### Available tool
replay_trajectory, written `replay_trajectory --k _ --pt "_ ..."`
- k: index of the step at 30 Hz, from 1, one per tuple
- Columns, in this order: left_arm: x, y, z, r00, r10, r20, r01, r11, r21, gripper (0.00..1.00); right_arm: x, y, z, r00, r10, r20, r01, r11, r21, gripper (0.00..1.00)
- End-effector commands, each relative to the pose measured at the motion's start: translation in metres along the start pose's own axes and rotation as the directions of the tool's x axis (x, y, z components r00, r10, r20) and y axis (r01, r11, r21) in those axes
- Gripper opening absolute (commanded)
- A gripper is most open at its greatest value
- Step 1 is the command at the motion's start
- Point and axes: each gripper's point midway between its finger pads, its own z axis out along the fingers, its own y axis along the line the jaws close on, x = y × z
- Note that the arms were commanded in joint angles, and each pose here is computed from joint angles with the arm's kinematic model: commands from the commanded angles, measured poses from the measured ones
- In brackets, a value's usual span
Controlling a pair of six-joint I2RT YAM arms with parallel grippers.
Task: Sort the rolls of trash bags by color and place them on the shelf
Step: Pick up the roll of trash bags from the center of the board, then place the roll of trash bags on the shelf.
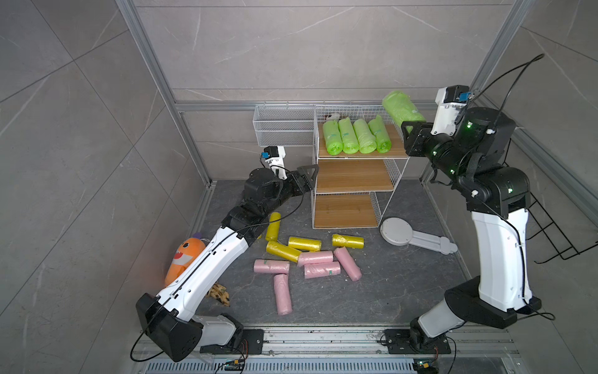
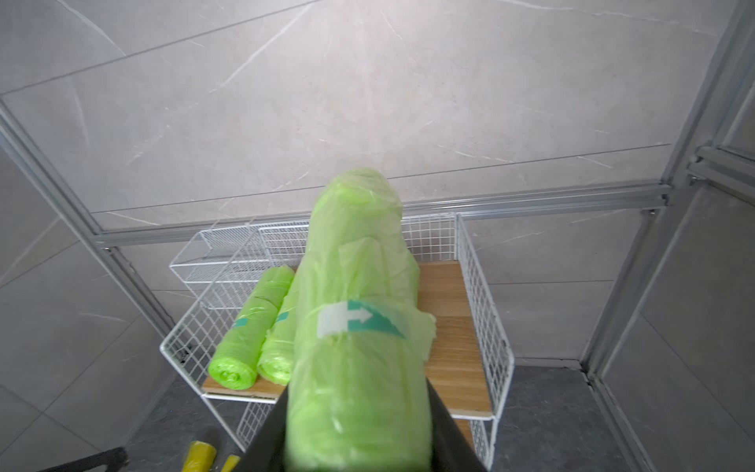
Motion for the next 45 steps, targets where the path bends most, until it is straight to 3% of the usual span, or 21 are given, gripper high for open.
replay_trajectory --k 1,27,45 --pt "-0.008 -0.016 -0.002 0.999 0.037 0.015 -0.038 0.998 0.056 0.86 -0.007 -0.023 -0.002 0.999 -0.043 0.003 0.042 0.995 0.093 0.29" --pt "0.007 -0.008 0.007 1.0 -0.01 -0.02 0.012 0.998 0.059 0.86 0.045 -0.055 0.078 0.988 -0.053 -0.143 0.082 0.975 0.205 0.3" --pt "0.014 -0.003 0.008 0.999 -0.021 -0.027 0.023 0.998 0.061 0.86 0.073 -0.051 0.101 0.98 -0.021 -0.198 0.061 0.978 0.202 0.44"
